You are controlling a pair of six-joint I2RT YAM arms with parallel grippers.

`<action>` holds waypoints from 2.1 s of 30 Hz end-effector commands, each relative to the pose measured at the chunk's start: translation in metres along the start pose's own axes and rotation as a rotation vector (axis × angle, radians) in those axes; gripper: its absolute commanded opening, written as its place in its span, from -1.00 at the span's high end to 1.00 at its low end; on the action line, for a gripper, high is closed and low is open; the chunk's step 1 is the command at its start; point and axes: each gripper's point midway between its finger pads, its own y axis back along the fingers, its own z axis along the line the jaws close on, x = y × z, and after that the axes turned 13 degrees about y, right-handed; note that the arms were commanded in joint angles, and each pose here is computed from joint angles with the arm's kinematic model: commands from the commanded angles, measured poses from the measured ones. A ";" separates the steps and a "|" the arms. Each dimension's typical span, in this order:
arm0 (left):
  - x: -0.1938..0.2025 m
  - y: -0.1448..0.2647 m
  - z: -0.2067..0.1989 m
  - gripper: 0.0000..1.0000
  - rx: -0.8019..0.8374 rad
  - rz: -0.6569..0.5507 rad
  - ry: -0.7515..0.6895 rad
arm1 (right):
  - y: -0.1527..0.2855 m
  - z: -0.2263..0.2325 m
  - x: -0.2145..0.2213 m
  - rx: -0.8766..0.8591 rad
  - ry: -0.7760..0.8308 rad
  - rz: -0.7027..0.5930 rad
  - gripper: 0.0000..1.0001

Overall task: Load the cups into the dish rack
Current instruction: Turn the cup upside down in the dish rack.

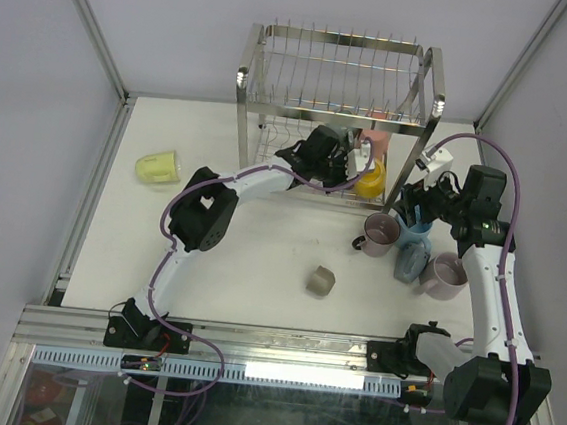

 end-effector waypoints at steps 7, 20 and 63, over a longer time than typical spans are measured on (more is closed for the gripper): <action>-0.059 0.021 0.006 0.76 -0.057 -0.135 -0.101 | 0.004 -0.010 -0.012 0.039 0.023 -0.041 -0.39; -0.065 0.023 0.005 0.39 -0.058 -0.153 -0.073 | 0.004 -0.009 -0.012 0.038 0.023 -0.041 -0.39; -0.088 0.165 -0.064 -0.56 -0.271 -0.634 -0.021 | 0.003 0.031 -0.025 -0.183 0.067 -0.148 -0.39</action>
